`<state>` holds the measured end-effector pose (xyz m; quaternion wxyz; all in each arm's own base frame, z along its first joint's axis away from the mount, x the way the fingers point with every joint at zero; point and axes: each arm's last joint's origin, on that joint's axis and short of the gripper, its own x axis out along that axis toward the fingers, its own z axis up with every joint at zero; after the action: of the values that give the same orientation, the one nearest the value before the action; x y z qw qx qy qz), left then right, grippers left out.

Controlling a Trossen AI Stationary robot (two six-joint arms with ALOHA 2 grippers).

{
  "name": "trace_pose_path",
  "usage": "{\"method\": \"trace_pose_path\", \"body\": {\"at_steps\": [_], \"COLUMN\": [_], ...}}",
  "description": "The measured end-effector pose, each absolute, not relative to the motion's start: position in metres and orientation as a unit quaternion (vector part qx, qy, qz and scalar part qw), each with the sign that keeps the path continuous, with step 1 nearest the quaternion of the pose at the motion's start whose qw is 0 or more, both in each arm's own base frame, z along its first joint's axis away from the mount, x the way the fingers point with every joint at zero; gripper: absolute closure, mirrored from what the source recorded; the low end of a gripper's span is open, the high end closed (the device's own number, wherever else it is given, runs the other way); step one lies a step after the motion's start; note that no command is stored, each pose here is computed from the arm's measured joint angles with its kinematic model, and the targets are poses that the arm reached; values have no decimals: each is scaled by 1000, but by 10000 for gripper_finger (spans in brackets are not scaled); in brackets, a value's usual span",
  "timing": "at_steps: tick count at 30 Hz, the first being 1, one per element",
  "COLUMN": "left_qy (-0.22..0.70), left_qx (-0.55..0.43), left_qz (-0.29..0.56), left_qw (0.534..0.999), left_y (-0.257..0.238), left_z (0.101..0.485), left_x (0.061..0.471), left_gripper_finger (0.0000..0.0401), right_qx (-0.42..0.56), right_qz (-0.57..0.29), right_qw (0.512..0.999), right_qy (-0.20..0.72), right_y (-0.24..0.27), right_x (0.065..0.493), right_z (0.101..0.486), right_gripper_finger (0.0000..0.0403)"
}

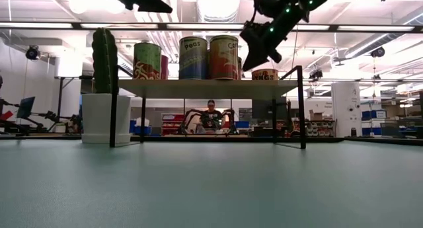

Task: Pick and place cans onto a shelf
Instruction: Adjust the canned goods on the shelf

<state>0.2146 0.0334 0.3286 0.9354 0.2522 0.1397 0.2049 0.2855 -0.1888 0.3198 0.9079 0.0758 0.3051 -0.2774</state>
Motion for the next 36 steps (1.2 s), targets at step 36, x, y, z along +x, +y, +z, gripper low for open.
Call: {"method": "trace_pose_path", "body": {"at_steps": [36], "left_qy": [171], "left_qx": [235], "left_qz": [209], "left_qw": [934], "left_y": [35], "left_z": [323], "left_x": [217], "left_gripper_finger": [401], "right_qx": [84], "right_qz": [-259], "right_qw": [926], "right_qy": [262], "right_y": [-194], "right_x": [305], "right_z": [322], "right_gripper_finger": [394]}}
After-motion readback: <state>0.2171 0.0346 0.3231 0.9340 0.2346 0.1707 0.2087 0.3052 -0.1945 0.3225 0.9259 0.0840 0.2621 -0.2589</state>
